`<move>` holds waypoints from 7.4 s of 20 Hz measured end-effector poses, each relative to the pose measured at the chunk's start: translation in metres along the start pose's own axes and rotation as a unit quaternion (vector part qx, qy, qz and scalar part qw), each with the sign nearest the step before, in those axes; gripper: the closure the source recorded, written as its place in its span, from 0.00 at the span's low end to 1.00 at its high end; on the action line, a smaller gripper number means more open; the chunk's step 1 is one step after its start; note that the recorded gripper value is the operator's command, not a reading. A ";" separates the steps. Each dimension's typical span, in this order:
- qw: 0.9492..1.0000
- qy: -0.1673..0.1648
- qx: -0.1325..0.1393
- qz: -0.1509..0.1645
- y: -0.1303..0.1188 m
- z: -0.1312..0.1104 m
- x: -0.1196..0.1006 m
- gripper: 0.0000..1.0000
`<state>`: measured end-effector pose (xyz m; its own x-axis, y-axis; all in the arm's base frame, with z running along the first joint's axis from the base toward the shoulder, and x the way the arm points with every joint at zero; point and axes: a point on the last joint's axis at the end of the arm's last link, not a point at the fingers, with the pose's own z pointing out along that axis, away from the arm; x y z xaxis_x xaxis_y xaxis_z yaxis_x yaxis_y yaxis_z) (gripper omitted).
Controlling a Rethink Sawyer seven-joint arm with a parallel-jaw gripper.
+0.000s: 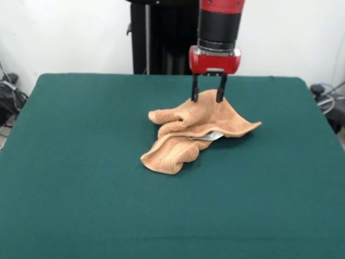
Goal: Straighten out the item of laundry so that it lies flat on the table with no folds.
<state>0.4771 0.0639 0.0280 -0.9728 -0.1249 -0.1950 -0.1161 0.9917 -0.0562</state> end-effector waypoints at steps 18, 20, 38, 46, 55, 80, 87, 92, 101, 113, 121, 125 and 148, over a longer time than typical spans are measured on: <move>1.000 -0.010 -0.013 -0.023 0.015 0.011 0.037 0.00; 1.000 -0.007 -0.014 -0.025 0.018 0.010 0.040 0.00; 0.998 -0.009 -0.015 -0.058 0.044 0.005 0.043 0.00; 0.998 -0.015 -0.012 -0.052 0.037 0.001 0.037 0.00; 0.998 -0.031 -0.007 -0.052 0.034 -0.008 0.026 1.00; 0.999 -0.031 -0.003 -0.024 0.010 -0.006 0.024 0.00; 0.999 -0.025 -0.006 -0.027 0.015 -0.008 0.031 0.00; 1.000 -0.015 -0.009 -0.021 0.014 -0.006 0.038 0.00; 0.999 0.027 -0.020 0.014 -0.006 0.012 0.060 0.00; 0.992 0.113 -0.051 0.018 -0.008 0.019 0.051 0.00; 0.993 0.102 -0.052 0.001 -0.001 0.025 0.021 0.00; 0.994 0.092 -0.049 -0.015 0.010 0.023 0.009 0.00; 0.996 0.049 -0.074 -0.021 0.027 0.010 -0.028 1.00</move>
<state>0.5036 0.0935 0.0218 -0.9806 -0.1701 -0.0976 -0.1784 0.9804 0.0831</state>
